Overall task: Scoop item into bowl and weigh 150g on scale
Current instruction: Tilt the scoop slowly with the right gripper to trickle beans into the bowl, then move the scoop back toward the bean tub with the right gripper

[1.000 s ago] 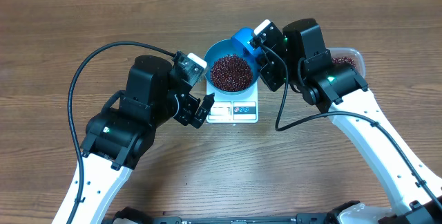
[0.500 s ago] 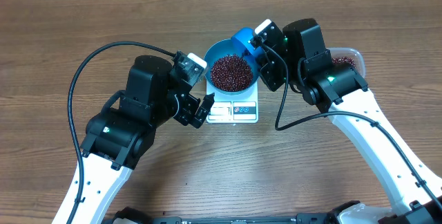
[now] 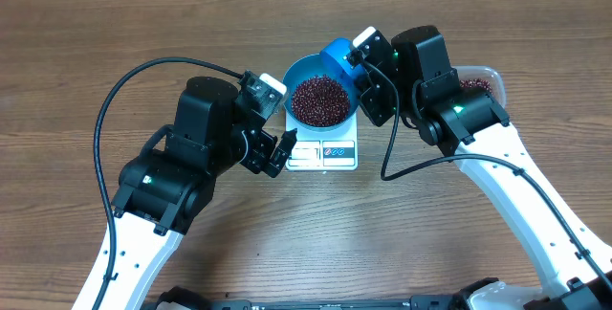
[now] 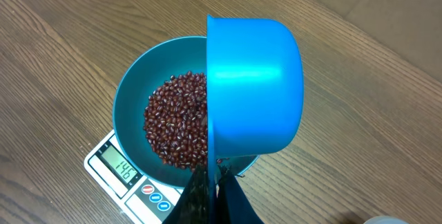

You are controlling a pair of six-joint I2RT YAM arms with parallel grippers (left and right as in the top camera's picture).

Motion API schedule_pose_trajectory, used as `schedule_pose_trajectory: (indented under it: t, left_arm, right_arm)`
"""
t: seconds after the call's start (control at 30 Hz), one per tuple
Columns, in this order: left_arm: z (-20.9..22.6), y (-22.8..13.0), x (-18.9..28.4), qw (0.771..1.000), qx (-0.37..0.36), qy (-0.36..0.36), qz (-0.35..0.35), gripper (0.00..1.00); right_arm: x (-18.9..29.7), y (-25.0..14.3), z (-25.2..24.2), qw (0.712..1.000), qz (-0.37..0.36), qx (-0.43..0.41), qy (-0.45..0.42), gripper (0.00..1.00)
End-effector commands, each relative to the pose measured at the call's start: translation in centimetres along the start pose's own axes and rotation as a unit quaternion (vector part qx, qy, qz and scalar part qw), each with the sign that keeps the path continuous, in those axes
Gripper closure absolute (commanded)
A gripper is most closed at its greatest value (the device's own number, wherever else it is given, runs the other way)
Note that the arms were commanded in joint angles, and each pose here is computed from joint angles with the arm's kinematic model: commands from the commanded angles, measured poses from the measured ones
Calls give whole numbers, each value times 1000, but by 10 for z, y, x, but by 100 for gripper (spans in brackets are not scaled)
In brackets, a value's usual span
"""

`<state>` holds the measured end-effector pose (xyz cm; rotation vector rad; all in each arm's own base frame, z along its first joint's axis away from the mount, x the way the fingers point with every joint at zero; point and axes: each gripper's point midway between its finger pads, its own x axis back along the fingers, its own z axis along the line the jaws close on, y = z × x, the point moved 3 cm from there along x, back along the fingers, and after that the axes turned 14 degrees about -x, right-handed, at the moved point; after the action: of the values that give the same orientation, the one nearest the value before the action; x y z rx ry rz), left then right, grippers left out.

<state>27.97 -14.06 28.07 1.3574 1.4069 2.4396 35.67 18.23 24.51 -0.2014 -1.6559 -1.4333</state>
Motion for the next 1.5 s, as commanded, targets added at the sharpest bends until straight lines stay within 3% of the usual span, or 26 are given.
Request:
schedule_pose_trajectory:
  t: [0.0, 0.73, 0.93, 1.1, 1.23, 1.4, 1.47]
  left_arm:
    - [1, 2, 1, 1000, 7, -2, -4, 1]
    - [1, 2, 1, 1000, 7, -2, -5, 1]
    - [1, 2, 1, 1000, 7, -2, -4, 0]
    - [1, 2, 1, 1000, 7, -2, -4, 1]
    - [1, 2, 1, 1000, 7, -2, -4, 0]
    - [1, 2, 1, 1000, 7, -2, -4, 0]
    - [1, 1, 1, 1000, 7, -2, -4, 0]
  right_arm:
    - [1, 2, 3, 1000, -5, -2, 6, 96]
    - [1, 2, 3, 1000, -5, 12, 6, 96]
    - [1, 2, 3, 985, -6, 173, 4, 96]
    - [1, 3, 3, 980, -9, 197, 4, 96]
    - [1, 3, 3, 988, -8, 153, 4, 96]
    - [1, 3, -1, 1000, -7, 7, -9, 95]
    - [2, 2, -13, 998, -8, -47, -52, 96]
